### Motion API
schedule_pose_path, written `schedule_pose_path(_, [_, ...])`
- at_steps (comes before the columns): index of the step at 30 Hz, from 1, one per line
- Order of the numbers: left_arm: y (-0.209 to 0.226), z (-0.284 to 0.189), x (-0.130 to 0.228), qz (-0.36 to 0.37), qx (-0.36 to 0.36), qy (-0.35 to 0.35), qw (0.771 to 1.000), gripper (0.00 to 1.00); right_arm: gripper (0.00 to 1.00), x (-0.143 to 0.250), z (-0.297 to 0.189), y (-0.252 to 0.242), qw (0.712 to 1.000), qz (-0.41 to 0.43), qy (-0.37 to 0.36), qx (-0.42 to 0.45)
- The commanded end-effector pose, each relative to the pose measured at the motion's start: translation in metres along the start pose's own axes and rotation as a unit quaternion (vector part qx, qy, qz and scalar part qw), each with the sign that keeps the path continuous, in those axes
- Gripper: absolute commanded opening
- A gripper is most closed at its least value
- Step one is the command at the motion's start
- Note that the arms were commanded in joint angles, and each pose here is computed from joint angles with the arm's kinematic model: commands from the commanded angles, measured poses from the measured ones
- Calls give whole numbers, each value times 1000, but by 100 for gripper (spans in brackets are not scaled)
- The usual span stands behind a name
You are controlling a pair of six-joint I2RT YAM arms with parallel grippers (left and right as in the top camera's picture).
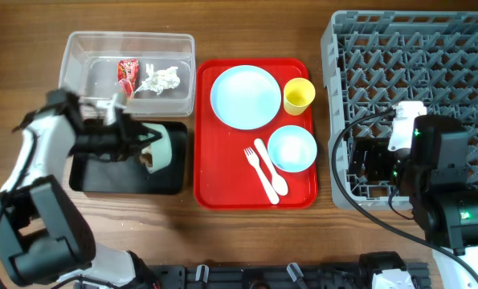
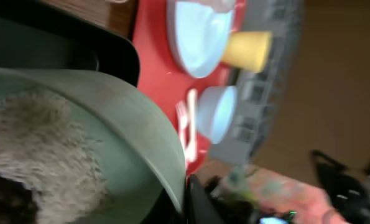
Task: Sort waste into correct bins and load items into the dishwasher rack
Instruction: 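Tilt the green bowl over the black tray to pour out the rice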
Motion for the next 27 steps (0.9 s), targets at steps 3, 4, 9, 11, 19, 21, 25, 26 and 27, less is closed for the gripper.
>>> schedule_pose_path(3, [-1, -39, 2, 12, 175, -96, 980, 4, 100, -5, -4, -2, 1000, 1, -8, 9])
schedule_pose_path(4, [2, -42, 3, 5, 177, -103, 979, 4, 100, -5, -4, -2, 1000, 1, -8, 9])
schedule_pose_path(9, [1, -49, 2, -6, 200, -116, 973, 4, 100, -5, -4, -2, 1000, 1, -8, 9])
schedule_pose_path(11, [-1, -50, 2, -6, 210, -118, 971, 4, 100, -5, -4, -2, 1000, 1, -8, 9])
schedule_pose_path(19, [0, -51, -3, 36, 204, -131, 969, 4, 100, -4, -4, -2, 1000, 1, -7, 9])
schedule_pose_path(21, [-1, -52, -7, -1, 213, -126, 969, 4, 100, -4, -4, -2, 1000, 1, -6, 9])
schedule_pose_path(25, [-8, -56, -9, 51, 239, -144, 959, 4, 100, -3, -4, -2, 1000, 1, -4, 10])
schedule_pose_path(26, [-5, -56, -10, 23, 234, -137, 962, 4, 100, -3, -4, -2, 1000, 1, -4, 10])
schedule_pose_path(27, [-7, -57, -9, 0, 247, -133, 960, 4, 100, -3, -4, -2, 1000, 1, -4, 10])
Point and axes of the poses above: each gripper's point midway between its finger pads, its own z axis out along the fingers, its own y axis along the line the jaws close on, x = y × z, the point moved 5 cm from there along -z, back along the fingers, and after that the axes turned 1 degree about -z, right-handed, at the moved point
